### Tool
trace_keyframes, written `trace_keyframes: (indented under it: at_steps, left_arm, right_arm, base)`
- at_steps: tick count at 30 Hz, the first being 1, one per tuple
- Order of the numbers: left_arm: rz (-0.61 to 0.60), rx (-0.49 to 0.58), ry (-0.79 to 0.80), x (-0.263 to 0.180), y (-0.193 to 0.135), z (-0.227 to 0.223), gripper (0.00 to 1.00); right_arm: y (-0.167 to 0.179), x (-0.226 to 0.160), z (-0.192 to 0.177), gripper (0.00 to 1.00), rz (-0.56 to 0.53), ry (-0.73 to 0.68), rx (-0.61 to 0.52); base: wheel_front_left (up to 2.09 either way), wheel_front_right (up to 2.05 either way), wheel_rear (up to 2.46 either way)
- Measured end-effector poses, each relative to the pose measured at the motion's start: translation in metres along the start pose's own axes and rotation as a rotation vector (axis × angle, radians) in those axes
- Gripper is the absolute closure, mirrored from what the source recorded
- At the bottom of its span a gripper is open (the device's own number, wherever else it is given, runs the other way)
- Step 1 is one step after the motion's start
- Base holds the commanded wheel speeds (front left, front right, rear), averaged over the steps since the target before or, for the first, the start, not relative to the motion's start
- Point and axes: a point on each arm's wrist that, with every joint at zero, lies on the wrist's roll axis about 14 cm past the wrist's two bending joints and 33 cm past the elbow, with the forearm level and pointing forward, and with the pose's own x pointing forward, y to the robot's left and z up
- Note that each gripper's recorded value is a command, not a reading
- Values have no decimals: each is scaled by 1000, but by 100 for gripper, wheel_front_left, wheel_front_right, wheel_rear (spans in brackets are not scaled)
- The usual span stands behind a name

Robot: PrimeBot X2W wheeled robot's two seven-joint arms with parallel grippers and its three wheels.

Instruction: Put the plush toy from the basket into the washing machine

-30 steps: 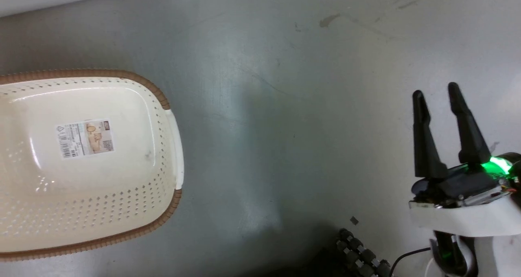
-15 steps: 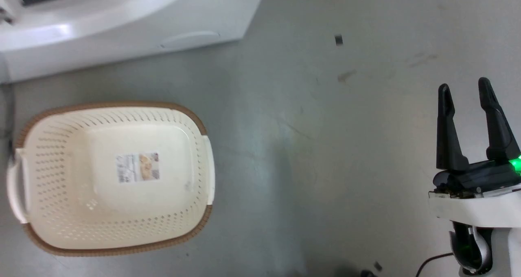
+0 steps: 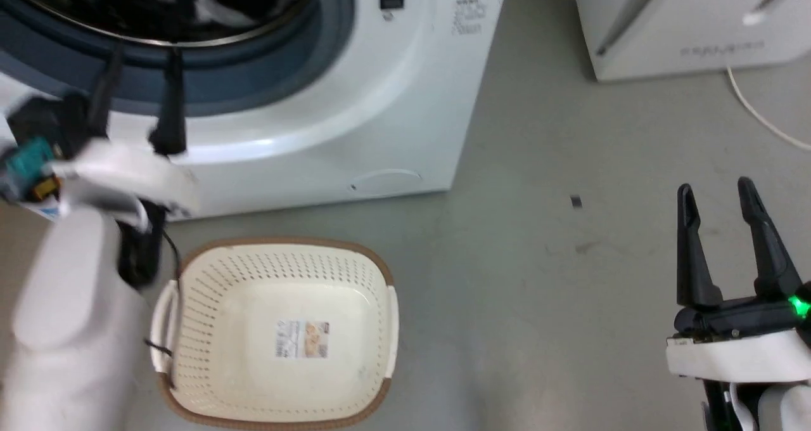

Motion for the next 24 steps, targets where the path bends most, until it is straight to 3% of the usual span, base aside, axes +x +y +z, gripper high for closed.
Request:
trace_keyframes:
  at_steps: [4, 10, 24]
  left_arm:
    - [47, -45, -81, -45, -2, 27, 0]
    - [85, -25, -160, -105, -11, 51, 0]
    - [185, 16, -63, -192, -22, 20, 0]
  right_arm:
    - [12, -6, 15, 0, 32, -36, 18]
    - [28, -13, 32, 0, 78, -77, 39]
    - [51, -30, 36, 0, 146, -76, 70]
  base:
    - [0, 0, 0]
    - [0, 0, 0]
    - [0, 0, 0]
